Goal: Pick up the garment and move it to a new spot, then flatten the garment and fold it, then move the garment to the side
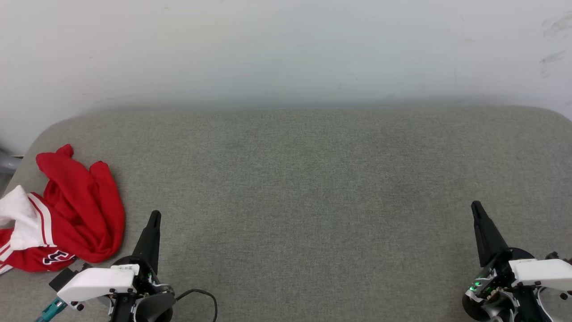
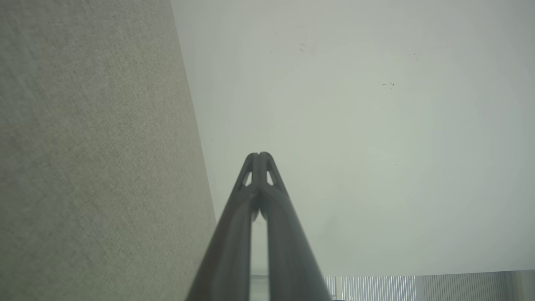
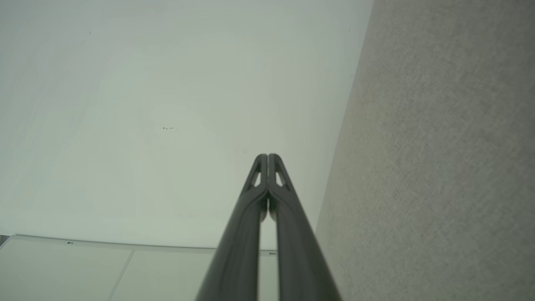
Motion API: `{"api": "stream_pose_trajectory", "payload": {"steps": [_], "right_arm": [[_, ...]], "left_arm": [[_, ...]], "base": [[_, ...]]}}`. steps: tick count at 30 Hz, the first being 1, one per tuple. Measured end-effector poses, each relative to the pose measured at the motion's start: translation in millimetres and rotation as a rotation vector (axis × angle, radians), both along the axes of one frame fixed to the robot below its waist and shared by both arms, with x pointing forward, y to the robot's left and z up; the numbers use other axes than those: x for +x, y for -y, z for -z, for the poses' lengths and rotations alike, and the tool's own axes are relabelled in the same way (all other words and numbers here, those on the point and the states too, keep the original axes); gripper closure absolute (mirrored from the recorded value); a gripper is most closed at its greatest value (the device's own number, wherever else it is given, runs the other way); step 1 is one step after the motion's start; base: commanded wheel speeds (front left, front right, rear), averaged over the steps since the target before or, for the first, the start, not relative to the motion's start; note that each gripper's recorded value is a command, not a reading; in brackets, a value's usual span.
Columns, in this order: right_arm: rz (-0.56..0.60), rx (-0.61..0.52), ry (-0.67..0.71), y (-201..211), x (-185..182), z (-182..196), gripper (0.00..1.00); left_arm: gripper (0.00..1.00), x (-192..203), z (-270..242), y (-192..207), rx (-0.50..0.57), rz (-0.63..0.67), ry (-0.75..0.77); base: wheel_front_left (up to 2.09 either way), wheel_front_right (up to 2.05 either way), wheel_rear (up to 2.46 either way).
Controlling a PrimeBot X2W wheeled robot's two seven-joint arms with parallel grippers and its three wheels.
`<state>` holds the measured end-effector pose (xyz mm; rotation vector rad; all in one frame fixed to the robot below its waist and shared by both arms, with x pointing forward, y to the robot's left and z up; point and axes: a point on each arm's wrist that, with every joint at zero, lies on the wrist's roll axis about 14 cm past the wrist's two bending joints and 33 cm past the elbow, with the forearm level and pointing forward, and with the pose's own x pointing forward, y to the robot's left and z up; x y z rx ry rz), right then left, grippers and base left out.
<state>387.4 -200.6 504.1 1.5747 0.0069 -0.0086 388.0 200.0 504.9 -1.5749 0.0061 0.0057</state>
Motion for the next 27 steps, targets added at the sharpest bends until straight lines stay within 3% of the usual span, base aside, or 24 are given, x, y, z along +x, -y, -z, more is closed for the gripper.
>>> {"api": "stream_pose_trajectory", "payload": {"steps": [27], "right_arm": [[0.000, 0.000, 0.000, 0.0, 0.0, 0.0, 1.00]], "left_arm": [[1.00, 0.0, 0.0, 0.0, 0.000, 0.000, 0.000]], "base": [[0.00, 0.00, 0.00]]}}
